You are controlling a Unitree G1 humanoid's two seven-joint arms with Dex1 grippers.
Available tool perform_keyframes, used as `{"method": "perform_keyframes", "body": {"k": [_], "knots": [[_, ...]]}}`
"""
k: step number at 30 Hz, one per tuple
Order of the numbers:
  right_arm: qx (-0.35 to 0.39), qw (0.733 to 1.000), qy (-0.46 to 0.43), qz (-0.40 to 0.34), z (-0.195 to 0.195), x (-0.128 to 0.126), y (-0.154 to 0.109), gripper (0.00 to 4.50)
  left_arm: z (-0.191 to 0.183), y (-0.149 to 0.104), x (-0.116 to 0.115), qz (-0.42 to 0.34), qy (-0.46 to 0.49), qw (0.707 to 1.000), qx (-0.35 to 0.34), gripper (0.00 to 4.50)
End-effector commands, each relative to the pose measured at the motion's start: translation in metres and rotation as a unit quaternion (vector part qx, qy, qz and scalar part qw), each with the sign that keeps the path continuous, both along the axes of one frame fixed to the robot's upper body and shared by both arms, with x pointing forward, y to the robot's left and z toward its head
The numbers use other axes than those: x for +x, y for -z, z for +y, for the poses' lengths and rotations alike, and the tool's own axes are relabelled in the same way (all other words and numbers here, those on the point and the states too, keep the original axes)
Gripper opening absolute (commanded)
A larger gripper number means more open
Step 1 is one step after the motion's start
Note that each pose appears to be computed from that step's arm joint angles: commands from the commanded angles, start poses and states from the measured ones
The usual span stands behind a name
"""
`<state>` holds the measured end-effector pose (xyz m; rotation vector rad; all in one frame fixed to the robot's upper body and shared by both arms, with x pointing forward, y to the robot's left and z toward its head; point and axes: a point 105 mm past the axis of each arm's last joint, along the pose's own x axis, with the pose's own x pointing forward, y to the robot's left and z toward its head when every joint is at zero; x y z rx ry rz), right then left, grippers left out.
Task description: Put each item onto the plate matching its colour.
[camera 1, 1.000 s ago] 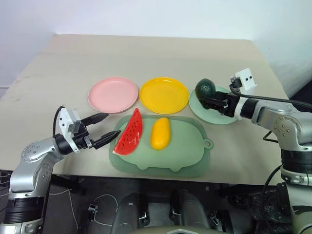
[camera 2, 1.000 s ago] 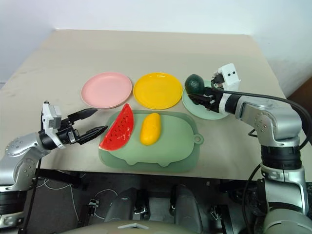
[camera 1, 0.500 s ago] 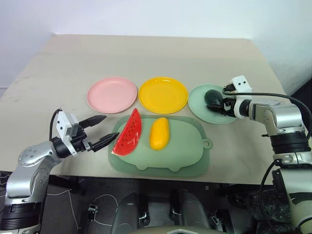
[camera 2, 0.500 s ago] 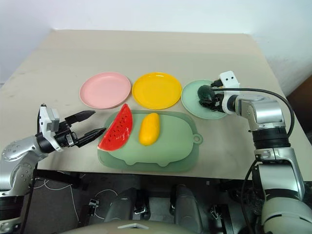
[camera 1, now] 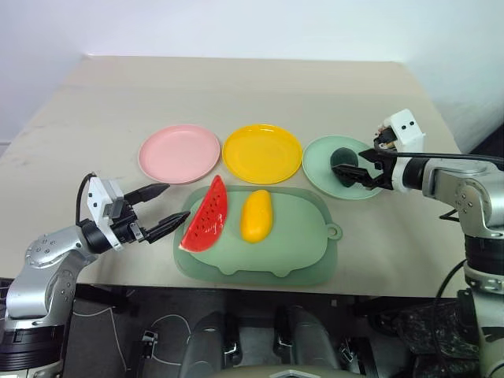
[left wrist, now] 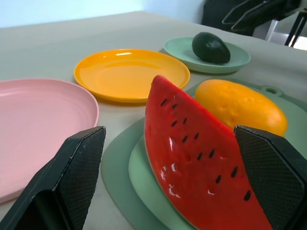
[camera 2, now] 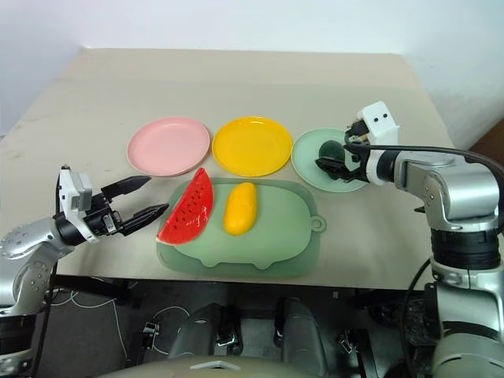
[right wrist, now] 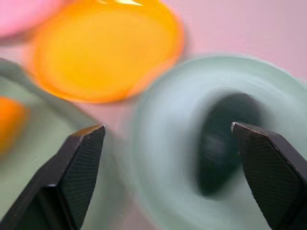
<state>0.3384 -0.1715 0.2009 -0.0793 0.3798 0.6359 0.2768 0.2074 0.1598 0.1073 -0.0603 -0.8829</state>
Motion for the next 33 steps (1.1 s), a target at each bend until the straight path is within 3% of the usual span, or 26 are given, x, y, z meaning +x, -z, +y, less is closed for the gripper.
{"method": "perform_keyframes", "body": {"k": [1, 8, 15, 33], "knots": [[0.047, 0.998, -0.042, 0.010, 0.034, -0.016, -0.010, 4.47, -0.001, -0.009, 0.001, -0.017, 0.011, 1.000, -0.002, 4.50], [0.104, 0.987, -0.095, 0.080, 0.080, -0.032, 0.007, 4.47, 0.002, -0.004, 0.004, -0.014, 0.017, 1.000, -0.002, 4.50], [0.126, 0.975, -0.100, 0.157, 0.106, -0.030, 0.033, 4.47, -0.003, -0.002, 0.003, -0.015, 0.022, 1.000, -0.005, 4.50], [0.084, 0.958, -0.120, 0.245, 0.139, -0.036, 0.051, 4.47, -0.010, -0.008, 0.005, -0.018, 0.023, 1.000, -0.005, 4.50]]}}
